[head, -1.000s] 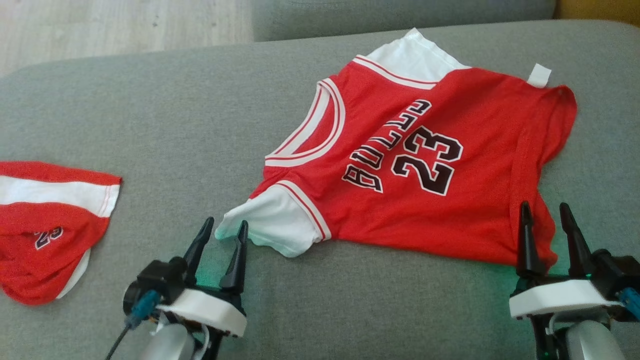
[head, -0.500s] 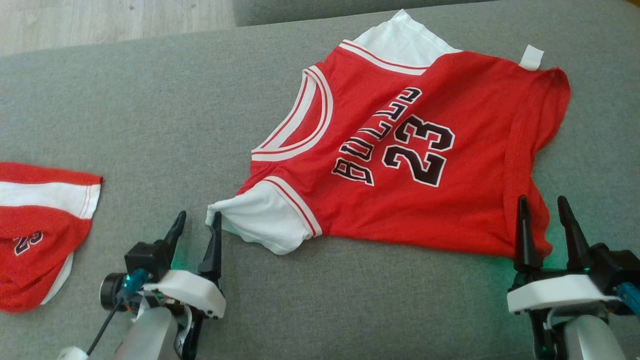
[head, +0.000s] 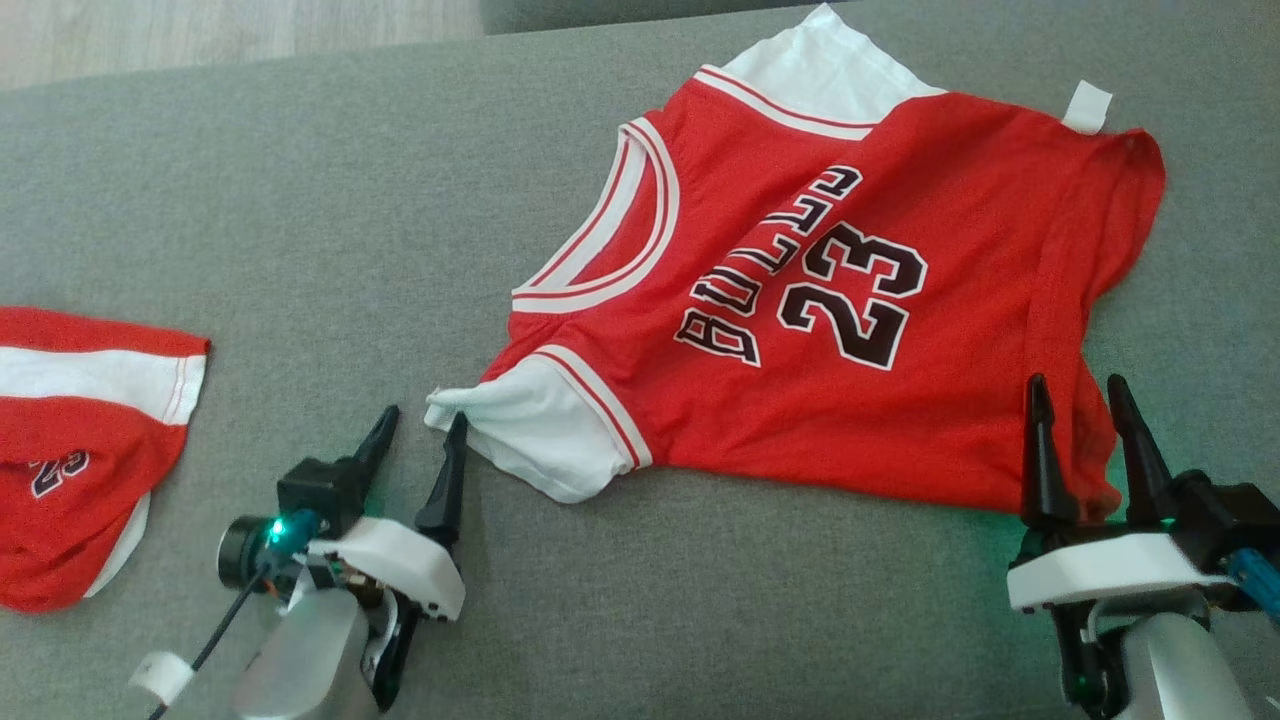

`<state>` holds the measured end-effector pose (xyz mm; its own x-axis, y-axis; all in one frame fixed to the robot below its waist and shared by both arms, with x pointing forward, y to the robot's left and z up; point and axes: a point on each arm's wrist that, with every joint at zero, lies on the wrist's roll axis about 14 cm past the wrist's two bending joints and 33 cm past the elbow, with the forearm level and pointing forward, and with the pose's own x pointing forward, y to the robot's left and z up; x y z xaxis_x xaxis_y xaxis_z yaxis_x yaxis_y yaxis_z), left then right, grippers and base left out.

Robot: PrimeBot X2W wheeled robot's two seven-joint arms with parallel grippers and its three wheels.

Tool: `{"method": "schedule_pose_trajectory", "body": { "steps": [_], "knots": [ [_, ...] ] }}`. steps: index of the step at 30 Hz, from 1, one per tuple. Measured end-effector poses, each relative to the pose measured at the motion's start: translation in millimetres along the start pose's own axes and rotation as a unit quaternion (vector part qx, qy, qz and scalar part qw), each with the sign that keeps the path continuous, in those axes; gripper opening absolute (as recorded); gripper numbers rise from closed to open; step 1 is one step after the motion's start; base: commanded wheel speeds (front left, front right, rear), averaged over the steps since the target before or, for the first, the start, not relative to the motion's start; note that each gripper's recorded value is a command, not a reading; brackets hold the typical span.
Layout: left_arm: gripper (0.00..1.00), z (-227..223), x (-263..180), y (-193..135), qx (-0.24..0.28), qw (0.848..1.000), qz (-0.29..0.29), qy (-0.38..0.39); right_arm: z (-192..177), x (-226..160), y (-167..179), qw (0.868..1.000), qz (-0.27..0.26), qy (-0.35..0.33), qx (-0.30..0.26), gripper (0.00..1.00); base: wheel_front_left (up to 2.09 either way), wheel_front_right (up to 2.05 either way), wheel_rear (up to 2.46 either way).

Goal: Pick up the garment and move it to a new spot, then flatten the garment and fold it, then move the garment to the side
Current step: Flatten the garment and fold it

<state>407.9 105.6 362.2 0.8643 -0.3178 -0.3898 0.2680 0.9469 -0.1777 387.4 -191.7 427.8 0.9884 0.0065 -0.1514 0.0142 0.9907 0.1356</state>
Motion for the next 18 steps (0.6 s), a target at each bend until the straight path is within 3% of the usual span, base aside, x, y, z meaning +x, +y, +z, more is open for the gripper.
{"method": "schedule_pose_trajectory", "body": {
  "steps": [18],
  "knots": [
    [1.0, 1.6, 16.8, -8.3, 0.007, 1.0, -0.022, 0.009, -5.3, 1.7, -4.4, 1.0, -0.006, 0.008, 0.0, 1.0, 0.0, 0.0, 0.0]
  ]
}}
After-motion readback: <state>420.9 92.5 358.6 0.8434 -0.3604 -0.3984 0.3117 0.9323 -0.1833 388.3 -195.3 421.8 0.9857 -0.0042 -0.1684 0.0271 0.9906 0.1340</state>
